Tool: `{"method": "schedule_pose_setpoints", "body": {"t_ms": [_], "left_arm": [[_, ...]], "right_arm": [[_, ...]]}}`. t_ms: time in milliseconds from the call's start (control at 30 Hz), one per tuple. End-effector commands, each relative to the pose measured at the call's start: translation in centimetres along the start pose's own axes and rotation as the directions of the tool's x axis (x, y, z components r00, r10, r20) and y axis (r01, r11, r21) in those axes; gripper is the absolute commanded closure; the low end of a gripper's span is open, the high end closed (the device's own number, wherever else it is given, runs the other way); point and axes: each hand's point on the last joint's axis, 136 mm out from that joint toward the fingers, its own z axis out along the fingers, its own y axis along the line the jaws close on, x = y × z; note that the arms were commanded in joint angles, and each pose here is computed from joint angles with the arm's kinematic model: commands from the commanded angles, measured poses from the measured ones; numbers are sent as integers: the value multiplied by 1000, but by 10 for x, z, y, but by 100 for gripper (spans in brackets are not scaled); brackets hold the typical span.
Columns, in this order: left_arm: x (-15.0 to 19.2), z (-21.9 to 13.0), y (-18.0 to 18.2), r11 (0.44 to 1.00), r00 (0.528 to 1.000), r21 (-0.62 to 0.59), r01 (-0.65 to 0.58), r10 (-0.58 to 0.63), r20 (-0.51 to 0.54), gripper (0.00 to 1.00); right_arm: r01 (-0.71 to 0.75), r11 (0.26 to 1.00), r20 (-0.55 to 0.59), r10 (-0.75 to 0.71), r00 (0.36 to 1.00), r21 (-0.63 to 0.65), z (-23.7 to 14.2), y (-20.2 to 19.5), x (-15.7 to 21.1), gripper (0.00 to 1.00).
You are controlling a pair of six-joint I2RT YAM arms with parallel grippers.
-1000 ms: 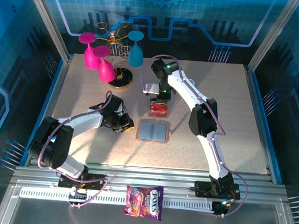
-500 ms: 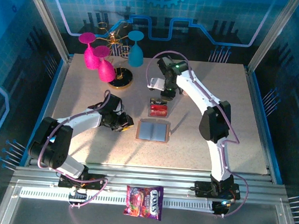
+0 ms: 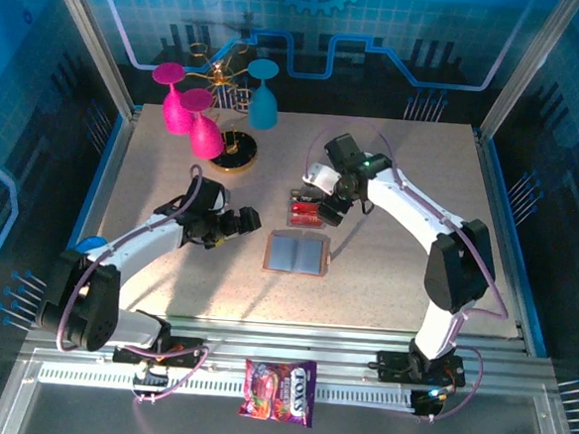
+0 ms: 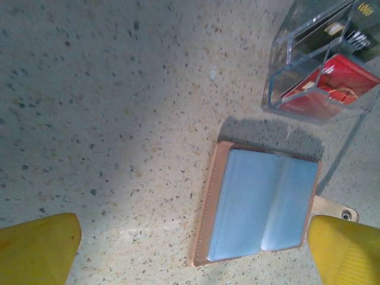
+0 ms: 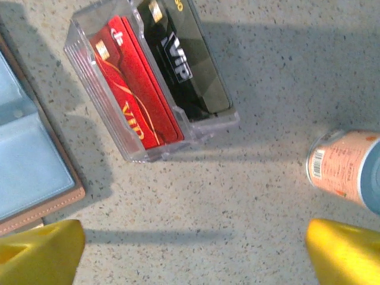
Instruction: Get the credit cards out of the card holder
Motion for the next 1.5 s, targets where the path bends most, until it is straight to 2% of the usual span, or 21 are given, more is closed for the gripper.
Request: {"method": "schedule_pose_setpoints", "body": {"t_ms": [0, 200, 433, 600, 867, 967, 1133, 1167, 1333, 1467], "left_arm": [[-8, -11, 13, 998, 998, -52, -35, 38, 57, 1], [-26, -21, 40, 982, 984, -186, -44, 74, 159, 1], [-47, -31, 81, 916, 946, -394, -75, 191, 263, 1], [-71, -47, 96, 898, 919, -439, 12, 164, 359, 1], [-105, -72, 102, 845, 825, -533, -42, 330, 458, 1], [-110, -67, 104, 843, 764, -527, -112, 412, 497, 1], [-117, -62, 105, 872, 645, -461, -165, 449, 618, 1], [-119, -61, 103, 882, 649, -437, -174, 436, 623, 1], [-132, -57, 85, 888, 571, -367, -276, 459, 680, 1], [-139, -42, 87, 884, 570, -344, -315, 466, 676, 1]], "right_arm": [[-133, 986, 81, 126, 989, 99, -11, -16, -1, 0], [-288, 947, 161, 264, 951, 143, -12, -19, 24, 0], [-480, 853, 288, 416, 862, 205, -3, -37, 71, 0], [-627, 747, 390, 522, 759, 222, 5, -52, 112, 0], [-793, 573, 582, 579, 571, 208, 4, -81, 156, 0], [-824, 545, 649, 573, 500, 153, 0, -89, 158, 0], [-815, 560, 708, 515, 483, 149, 2, -94, 154, 0], [-810, 568, 709, 511, 485, 144, 7, -92, 154, 0], [-803, 579, 713, 505, 487, 139, 18, -88, 155, 0], [-797, 588, 711, 503, 491, 135, 18, -87, 154, 0]]}}
